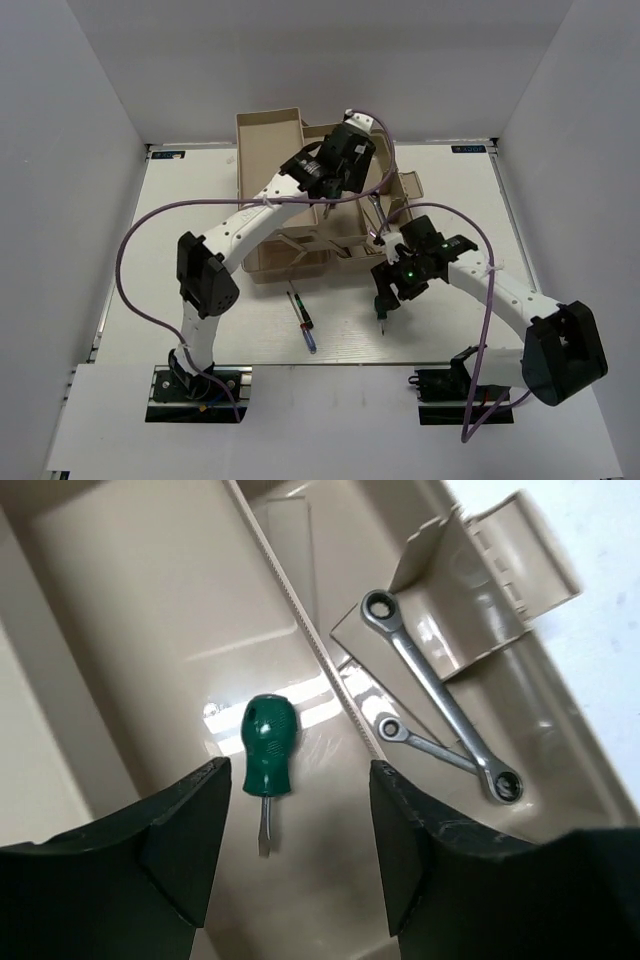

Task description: Sort the tools into containers

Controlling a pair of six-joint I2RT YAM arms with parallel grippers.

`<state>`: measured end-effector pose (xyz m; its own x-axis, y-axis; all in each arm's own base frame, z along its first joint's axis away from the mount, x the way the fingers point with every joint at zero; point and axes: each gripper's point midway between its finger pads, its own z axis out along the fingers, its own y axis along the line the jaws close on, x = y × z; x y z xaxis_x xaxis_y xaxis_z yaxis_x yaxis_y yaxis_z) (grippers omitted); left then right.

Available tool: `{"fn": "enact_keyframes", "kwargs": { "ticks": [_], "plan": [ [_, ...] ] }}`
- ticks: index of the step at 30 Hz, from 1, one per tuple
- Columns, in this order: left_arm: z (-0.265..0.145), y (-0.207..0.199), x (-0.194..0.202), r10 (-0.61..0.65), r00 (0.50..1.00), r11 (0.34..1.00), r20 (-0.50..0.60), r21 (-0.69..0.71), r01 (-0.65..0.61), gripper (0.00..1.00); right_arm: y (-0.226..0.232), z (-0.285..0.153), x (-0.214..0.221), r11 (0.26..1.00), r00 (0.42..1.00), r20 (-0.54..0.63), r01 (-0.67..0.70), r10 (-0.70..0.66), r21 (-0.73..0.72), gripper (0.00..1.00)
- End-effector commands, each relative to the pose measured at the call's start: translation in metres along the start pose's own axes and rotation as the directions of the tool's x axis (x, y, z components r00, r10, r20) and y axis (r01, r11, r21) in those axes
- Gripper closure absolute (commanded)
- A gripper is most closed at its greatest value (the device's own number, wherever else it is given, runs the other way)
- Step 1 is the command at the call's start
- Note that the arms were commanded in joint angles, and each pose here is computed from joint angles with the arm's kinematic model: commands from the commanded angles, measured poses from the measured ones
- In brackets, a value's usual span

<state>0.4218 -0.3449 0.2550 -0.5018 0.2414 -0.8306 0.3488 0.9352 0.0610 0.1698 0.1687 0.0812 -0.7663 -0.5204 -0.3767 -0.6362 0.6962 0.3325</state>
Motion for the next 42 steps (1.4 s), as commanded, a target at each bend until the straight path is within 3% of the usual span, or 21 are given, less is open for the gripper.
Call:
{"fn": "enact_keyframes", "kwargs": {
  "ticks": [1, 3, 7, 8, 12, 15, 18, 22, 23, 26, 29, 31, 36, 38, 40, 41, 42],
  "plan": [
    [-0.075, 0.007, -0.064, -0.04, 0.985, 0.997, 0.169, 0.073, 0.028, 0.32, -0.012, 0.013, -0.001, 0.993, 0.998, 0.016, -0.063, 0.061, 0.103, 0.24],
    [-0.114, 0.014, -0.07, -0.057, 0.977, 0.993, 0.208, 0.111, 0.035, 0.32, -0.01, 0.02, -0.001, 0.991, 0.998, 0.028, -0.066, 0.063, 0.119, 0.24],
    [-0.135, 0.025, -0.01, -0.042, 0.991, 0.991, 0.13, 0.132, 0.024, 0.32, -0.008, 0.037, -0.002, 0.984, 0.993, 0.073, -0.098, 0.088, 0.151, 0.24],
    [-0.165, 0.039, -0.009, -0.067, 0.985, 0.989, 0.157, 0.141, 0.044, 0.32, -0.01, 0.042, 0.005, 0.981, 0.993, 0.065, -0.111, 0.101, 0.162, 0.24],
    [-0.194, 0.054, 0.058, -0.085, 0.996, 0.988, 0.034, 0.13, 0.08, 0.32, -0.006, 0.056, 0.003, 0.972, 0.986, 0.096, -0.153, 0.137, 0.179, 0.26],
    [-0.205, 0.056, 0.1, -0.115, 0.992, 0.983, -0.055, 0.139, 0.122, 0.32, -0.019, 0.064, 0.006, 0.95, 0.983, 0.118, -0.167, 0.14, 0.264, 0.33],
    [-0.22, 0.058, 0.129, -0.155, 0.983, 0.973, -0.101, 0.157, 0.17, 0.32, -0.025, 0.067, 0.011, 0.935, 0.981, 0.129, -0.178, 0.145, 0.305, 0.42],
    [-0.227, 0.051, 0.158, -0.171, 0.971, 0.96, -0.169, 0.194, 0.203, 0.33, -0.023, 0.067, 0.014, 0.935, 0.979, 0.142, -0.185, 0.148, 0.301, 0.67],
    [-0.229, 0.043, 0.166, -0.164, 0.966, 0.953, -0.2, 0.222, 0.208, 0.35, -0.022, 0.065, 0.018, 0.936, 0.981, 0.129, -0.181, 0.148, 0.302, 0.82],
    [-0.233, 0.029, 0.185, -0.12, 0.959, 0.939, -0.255, 0.285, 0.193, 0.35, -0.017, 0.049, 0.015, 0.945, 0.983, 0.146, -0.151, 0.112, 0.291, 0.99],
    [-0.236, 0.014, 0.209, -0.048, 0.946, 0.924, -0.32, 0.346, 0.164, 0.36, 0.012, 0.02, 0.003, 0.984, 0.983, 0.184, -0.035, 0.002, 0.176, 1.0],
    [-0.238, 0.003, 0.22, -0.01, 0.937, 0.912, -0.348, 0.381, 0.151, 0.36, 0.035, -0.008, -0.017, 0.994, 0.96, 0.275, 0.029, -0.056, 0.103, 1.0],
    [-0.235, -0.011, 0.253, -0.03, 0.892, 0.916, -0.451, 0.344, 0.205, 0.36, 0.066, -0.078, -0.058, 0.973, 0.87, 0.437, 0.209, -0.23, 0.096, 1.0],
    [-0.228, -0.006, 0.27, -0.072, 0.869, 0.937, -0.489, 0.266, 0.227, 0.36, 0.069, -0.097, -0.085, 0.972, 0.835, 0.497, 0.196, -0.234, 0.129, 1.0],
    [-0.223, -0.01, 0.282, -0.13, 0.842, 0.94, -0.523, 0.205, 0.273, 0.35, 0.066, -0.097, -0.104, 0.978, 0.836, 0.509, 0.149, -0.203, 0.146, 1.0],
    [-0.219, -0.007, 0.291, -0.144, 0.83, 0.947, -0.538, 0.167, 0.273, 0.35, 0.072, -0.115, -0.125, 0.979, 0.805, 0.559, 0.137, -0.199, 0.15, 1.0],
    [-0.214, -0.01, 0.291, -0.183, 0.821, 0.943, -0.54, 0.139, 0.301, 0.35, 0.065, -0.099, -0.135, 0.985, 0.835, 0.527, 0.089, -0.156, 0.151, 1.0]
  ]
}}
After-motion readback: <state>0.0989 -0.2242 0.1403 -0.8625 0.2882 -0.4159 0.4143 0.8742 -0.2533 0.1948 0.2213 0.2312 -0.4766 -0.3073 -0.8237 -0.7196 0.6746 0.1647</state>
